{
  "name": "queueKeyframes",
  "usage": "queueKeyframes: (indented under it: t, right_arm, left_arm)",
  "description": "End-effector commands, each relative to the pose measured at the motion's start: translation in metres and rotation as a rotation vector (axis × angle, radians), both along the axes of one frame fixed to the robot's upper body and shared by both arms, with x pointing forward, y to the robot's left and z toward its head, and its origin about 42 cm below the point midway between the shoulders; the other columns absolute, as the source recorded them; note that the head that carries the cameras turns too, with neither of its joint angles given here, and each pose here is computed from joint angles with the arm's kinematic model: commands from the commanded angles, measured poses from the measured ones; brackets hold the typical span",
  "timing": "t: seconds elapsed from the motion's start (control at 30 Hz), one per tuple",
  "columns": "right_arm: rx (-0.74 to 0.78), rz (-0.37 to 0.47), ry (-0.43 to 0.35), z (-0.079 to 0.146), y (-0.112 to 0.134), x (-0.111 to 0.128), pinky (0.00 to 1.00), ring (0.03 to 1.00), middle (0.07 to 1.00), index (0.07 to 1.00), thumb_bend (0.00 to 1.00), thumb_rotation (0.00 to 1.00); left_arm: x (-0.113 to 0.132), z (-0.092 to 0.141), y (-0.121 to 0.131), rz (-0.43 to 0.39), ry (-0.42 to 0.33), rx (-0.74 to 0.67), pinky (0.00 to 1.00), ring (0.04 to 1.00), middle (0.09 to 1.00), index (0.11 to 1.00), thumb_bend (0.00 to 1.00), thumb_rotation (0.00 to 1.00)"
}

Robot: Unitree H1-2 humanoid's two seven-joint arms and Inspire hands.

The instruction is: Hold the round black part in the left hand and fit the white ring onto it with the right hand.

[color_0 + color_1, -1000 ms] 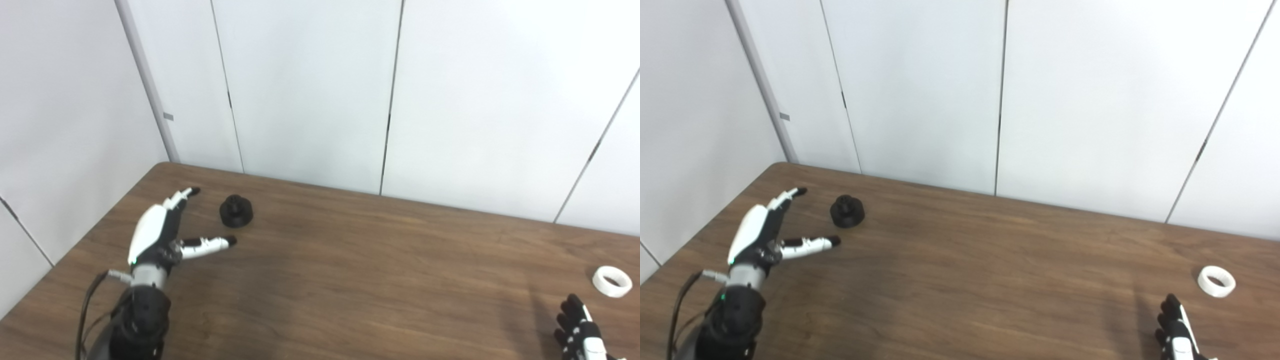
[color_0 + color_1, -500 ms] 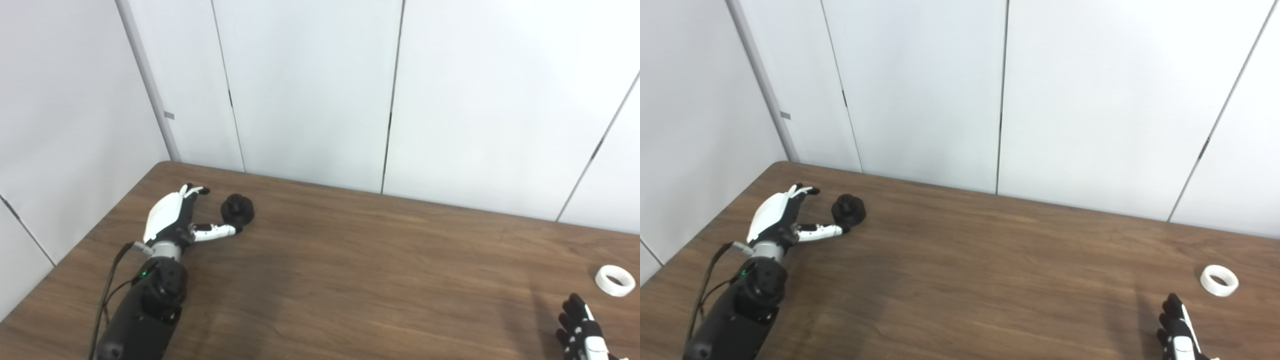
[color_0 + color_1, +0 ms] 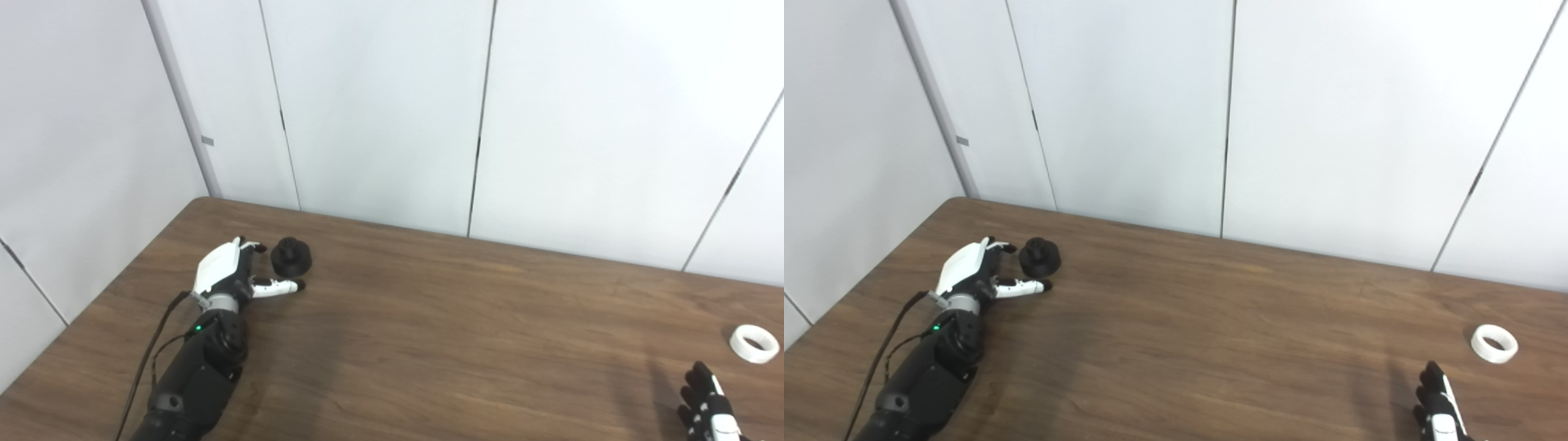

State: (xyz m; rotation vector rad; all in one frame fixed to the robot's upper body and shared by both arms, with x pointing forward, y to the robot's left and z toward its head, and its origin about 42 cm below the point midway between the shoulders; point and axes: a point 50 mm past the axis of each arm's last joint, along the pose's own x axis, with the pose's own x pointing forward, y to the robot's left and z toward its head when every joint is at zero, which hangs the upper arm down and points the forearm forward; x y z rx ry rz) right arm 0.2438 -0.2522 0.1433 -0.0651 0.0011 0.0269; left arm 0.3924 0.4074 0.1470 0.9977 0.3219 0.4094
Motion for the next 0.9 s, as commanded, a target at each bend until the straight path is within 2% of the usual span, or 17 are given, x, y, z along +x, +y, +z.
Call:
queueKeyframes:
  t: [0.0,0.37,0.87]
  right_arm:
    - [0.003,0.007,-0.058,0.014,0.003,0.001,1.00,1.000,1.000,1.000,0.32,1.00]
    - [-0.011,0.001,-0.050,0.016,0.005,-0.003,1.00,1.000,1.000,1.000,0.31,1.00]
    - [-0.032,-0.005,-0.036,0.019,0.005,-0.009,1.00,1.000,1.000,1.000,0.27,1.00]
  left_arm:
    - [0.018,0.029,0.005,-0.006,-0.092,0.039,1.00,1.000,1.000,0.839,1.00,0.40]
    - [0.032,0.029,0.008,-0.008,-0.087,0.021,1.00,1.000,1.000,0.837,1.00,0.39]
    - [0.037,0.024,-0.003,-0.025,-0.099,-0.008,1.00,1.000,0.988,0.817,1.00,0.37]
